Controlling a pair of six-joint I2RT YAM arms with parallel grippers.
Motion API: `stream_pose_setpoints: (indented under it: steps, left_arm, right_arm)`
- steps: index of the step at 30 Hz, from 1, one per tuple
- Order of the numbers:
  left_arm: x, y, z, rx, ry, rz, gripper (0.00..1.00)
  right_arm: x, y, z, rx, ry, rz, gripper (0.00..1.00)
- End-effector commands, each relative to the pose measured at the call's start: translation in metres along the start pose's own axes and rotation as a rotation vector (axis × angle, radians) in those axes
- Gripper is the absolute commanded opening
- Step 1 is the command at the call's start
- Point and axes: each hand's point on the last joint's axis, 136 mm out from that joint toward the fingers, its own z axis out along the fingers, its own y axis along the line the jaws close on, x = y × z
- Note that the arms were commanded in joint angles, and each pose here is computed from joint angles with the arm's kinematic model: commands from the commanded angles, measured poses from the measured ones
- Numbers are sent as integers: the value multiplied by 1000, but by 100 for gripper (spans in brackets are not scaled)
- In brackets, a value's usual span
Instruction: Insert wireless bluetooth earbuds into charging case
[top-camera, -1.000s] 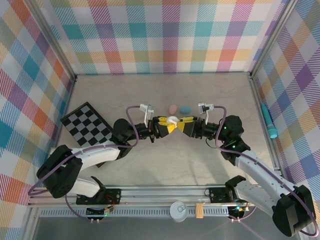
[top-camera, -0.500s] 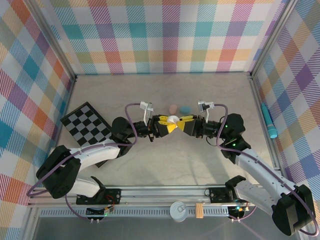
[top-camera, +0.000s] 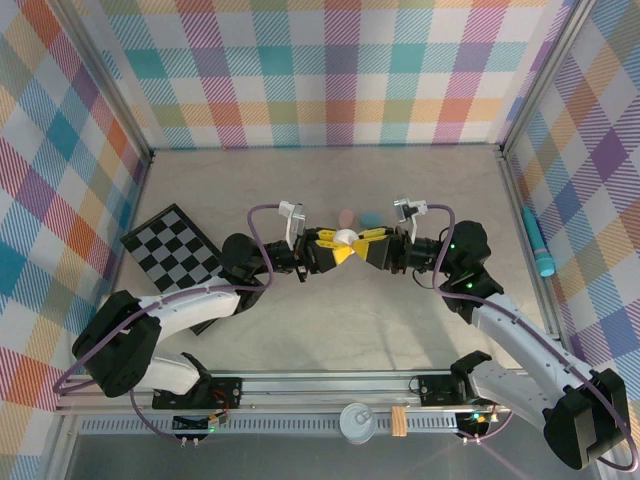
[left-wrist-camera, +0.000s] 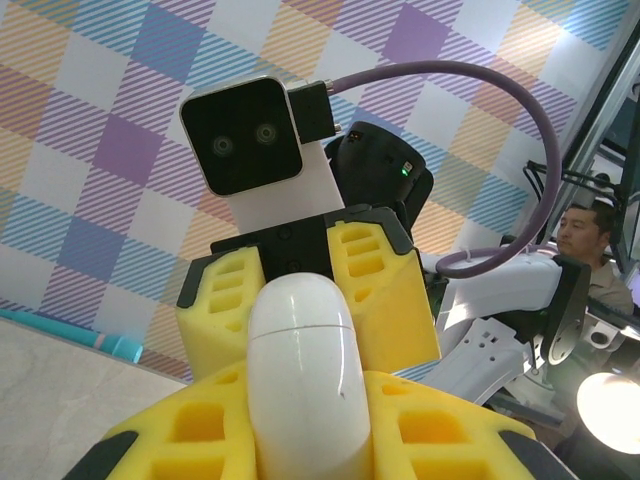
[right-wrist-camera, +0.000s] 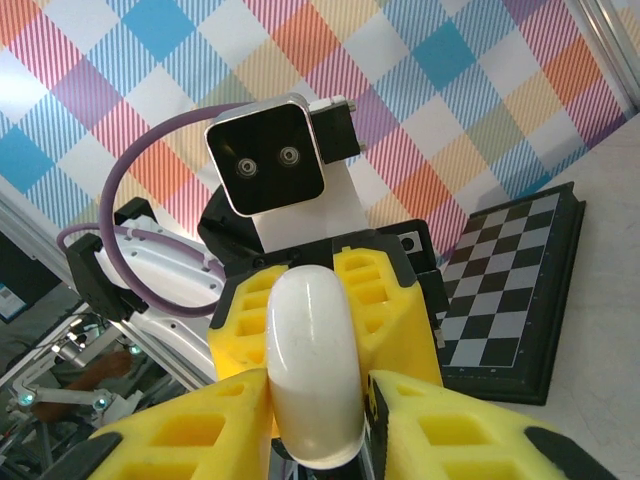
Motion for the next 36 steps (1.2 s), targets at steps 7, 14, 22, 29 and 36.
stream_pose_setpoints:
  steps: [7, 14, 22, 29, 36]
  left_arm:
    - [2, -12, 2, 17, 35, 58, 41]
    - [12, -11, -6, -48, 112, 128, 51]
    - [37, -1, -19, -142, 316, 215, 66]
    - [40, -8, -17, -100, 391, 213, 58]
    - [32, -16, -12, -65, 371, 206, 48]
  right_arm:
    - [-2, 11, 0, 19, 20, -87, 23]
    - [1, 10, -3, 70, 66, -122, 23]
    - [12, 14, -6, 99, 219, -214, 24]
    - [16, 27, -9, 70, 319, -299, 23]
    - [25, 29, -8, 34, 386, -291, 22]
